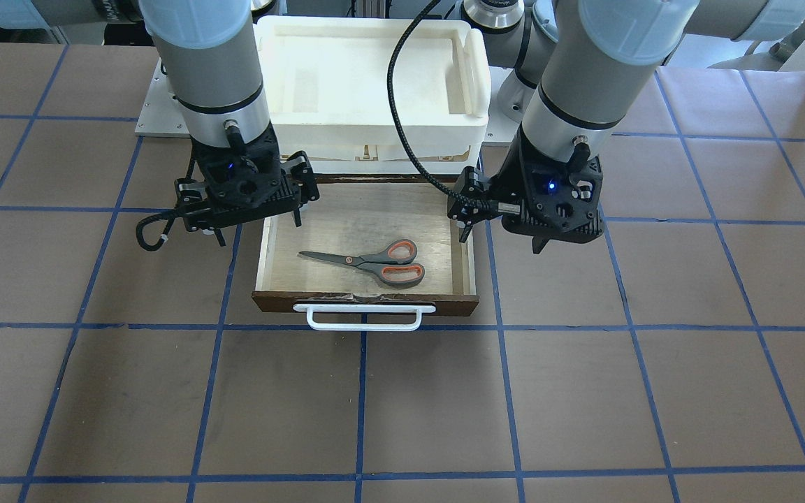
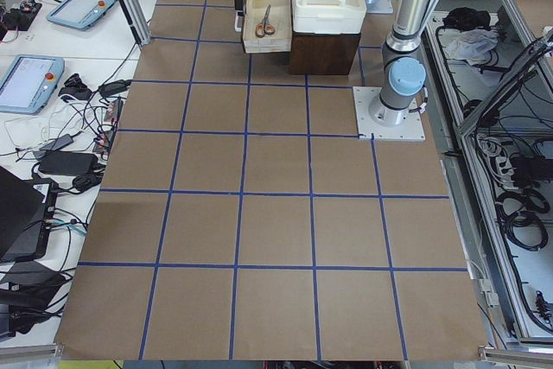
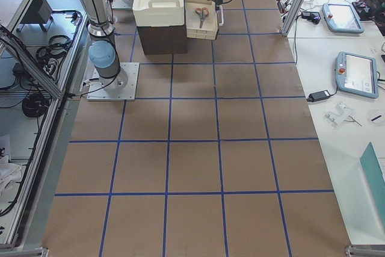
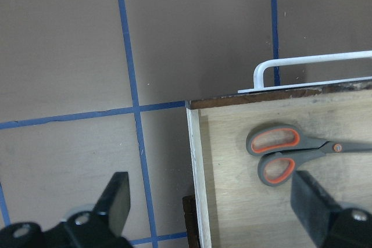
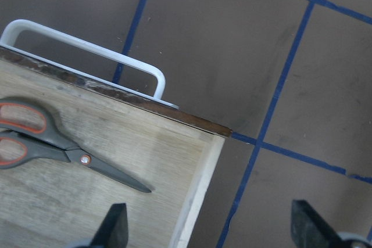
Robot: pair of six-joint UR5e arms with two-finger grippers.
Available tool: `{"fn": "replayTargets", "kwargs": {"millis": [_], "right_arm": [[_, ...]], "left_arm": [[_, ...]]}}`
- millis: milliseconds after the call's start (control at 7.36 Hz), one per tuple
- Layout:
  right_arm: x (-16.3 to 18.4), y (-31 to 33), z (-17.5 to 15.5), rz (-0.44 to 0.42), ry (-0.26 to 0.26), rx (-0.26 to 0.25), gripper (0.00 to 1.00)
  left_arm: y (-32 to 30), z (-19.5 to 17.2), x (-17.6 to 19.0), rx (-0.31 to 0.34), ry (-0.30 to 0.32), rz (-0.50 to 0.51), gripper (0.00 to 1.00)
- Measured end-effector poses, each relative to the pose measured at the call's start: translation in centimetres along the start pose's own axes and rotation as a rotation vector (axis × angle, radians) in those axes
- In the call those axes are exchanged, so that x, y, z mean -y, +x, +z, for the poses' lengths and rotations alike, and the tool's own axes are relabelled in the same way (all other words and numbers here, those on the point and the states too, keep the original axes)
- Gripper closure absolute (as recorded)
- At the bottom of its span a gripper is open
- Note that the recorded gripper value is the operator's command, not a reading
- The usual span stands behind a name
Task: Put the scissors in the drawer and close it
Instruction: 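Raise the right gripper out of the drawer and withdraw it, then move the left gripper over the drawer front near the white handle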
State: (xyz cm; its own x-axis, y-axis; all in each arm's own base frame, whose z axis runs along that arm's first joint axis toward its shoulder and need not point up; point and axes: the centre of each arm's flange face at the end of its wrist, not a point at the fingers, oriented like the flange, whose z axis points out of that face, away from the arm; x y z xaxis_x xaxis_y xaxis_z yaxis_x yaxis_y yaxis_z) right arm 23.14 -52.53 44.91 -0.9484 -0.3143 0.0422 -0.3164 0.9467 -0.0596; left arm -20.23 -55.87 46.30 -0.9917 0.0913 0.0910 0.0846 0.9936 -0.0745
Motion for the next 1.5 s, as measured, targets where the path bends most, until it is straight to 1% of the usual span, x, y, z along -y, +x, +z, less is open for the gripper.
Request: {"fn": "replayTargets", "kwargs": {"millis": [272,544,680,1087,1223,1495], "right_arm": [[-1.0,6.2,-1.1,0.117,-0.019,-0.003,0.0],[-2.6,12.8,-2.0,0.244,-0.029,-0.003,0.0],[-3.2,14.6,-2.4,0.278,-0.03,-0.007,0.0],[-4.6,14.5,-4.0,0.292,-0.006,-0.001,0.0],[-4.8,13.6,-4.3,0.278,-0.001,0.001,0.0],[-4.9,10.6,-4.6,0.231,0.008,0.003,0.0]], "left_arm": [[3.0,2.0,2.4,0.032,0.003,-0.002,0.0],[7.1,5.7,4.4,0.036,0.02,-0.041,0.0],[9.3,7.5,5.0,0.038,0.019,-0.067,0.0],[14.1,12.6,7.2,0.039,0.032,-0.094,0.0],[14.8,14.6,7.8,0.038,0.031,-0.093,0.0],[15.0,17.9,8.9,0.062,0.026,-0.081,0.0]]}}
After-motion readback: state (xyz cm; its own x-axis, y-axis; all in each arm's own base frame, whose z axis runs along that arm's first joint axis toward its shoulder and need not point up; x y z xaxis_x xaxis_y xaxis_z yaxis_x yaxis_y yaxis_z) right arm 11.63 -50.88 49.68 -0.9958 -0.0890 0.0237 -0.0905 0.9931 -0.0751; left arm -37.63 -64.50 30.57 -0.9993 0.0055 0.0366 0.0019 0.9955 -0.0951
